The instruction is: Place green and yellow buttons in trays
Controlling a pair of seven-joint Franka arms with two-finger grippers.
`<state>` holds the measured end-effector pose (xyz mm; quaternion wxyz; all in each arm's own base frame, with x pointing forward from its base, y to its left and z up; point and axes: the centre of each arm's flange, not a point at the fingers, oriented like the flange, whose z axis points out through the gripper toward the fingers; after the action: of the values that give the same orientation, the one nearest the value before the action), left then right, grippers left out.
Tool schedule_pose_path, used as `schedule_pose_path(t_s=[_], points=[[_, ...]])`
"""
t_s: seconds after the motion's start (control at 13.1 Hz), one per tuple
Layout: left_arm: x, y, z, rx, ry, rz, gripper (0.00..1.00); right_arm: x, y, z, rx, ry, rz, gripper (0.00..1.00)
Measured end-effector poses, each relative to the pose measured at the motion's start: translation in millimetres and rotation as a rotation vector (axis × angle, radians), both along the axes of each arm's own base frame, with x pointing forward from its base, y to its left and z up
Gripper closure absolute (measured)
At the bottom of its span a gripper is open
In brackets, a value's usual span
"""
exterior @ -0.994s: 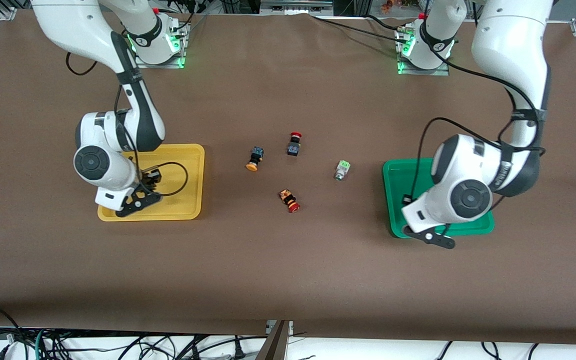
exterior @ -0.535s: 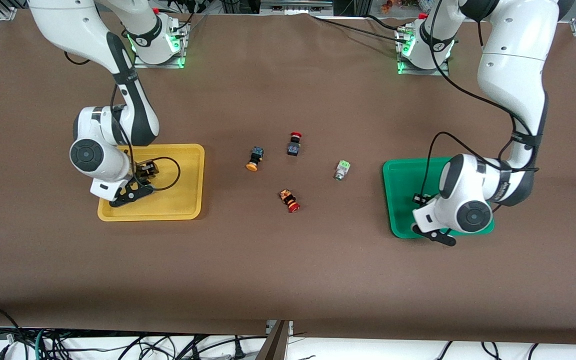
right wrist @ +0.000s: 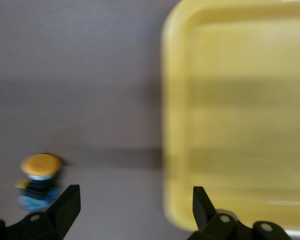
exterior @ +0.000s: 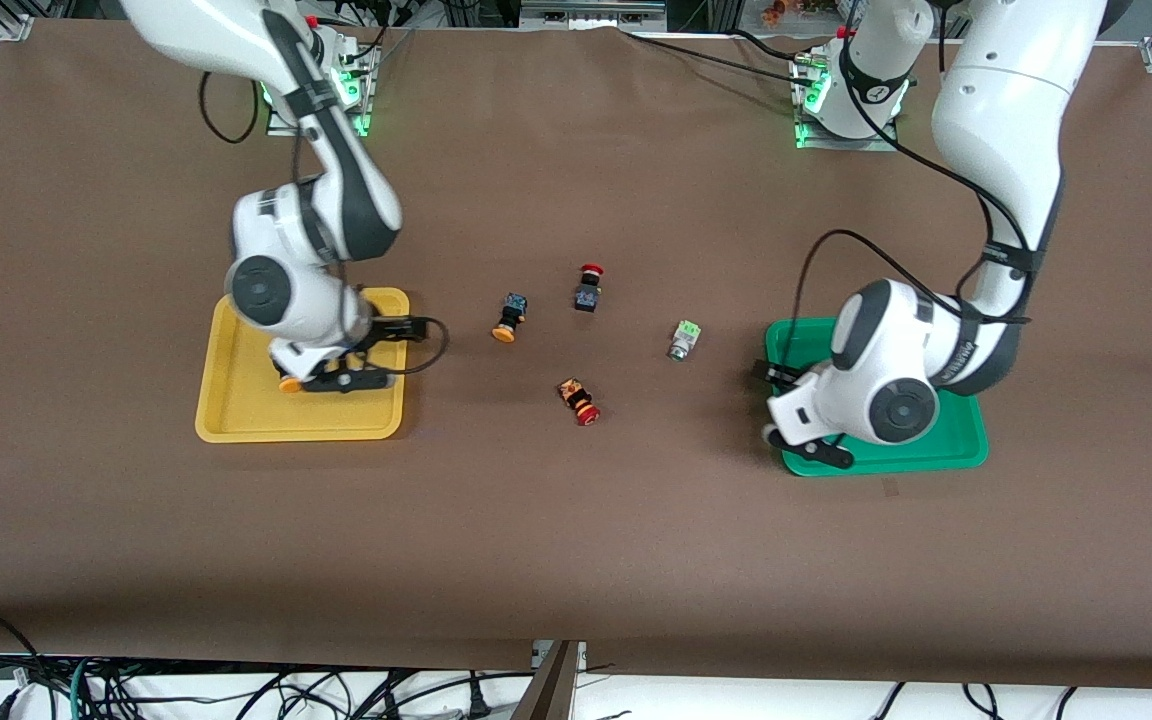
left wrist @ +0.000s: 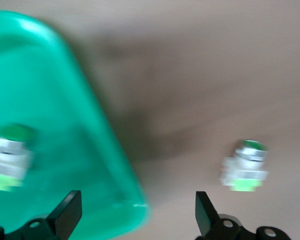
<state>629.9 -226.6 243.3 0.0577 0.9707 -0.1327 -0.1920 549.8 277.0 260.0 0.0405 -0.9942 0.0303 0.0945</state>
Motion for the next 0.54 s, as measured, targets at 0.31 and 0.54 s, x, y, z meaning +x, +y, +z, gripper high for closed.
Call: schedule_pose_path(t_s=[0.31,0.54], points=[[-53,-99,-35,-0.014,-0.045,-0.061,0.0,-46,93,-39,-0.046,-0.041,-0.177,0.0],[-74,-114,-65,-0.026,-0.099,-0.081,0.0,-64,118,-76,-0.06,-0.072,-0.226,0.01]])
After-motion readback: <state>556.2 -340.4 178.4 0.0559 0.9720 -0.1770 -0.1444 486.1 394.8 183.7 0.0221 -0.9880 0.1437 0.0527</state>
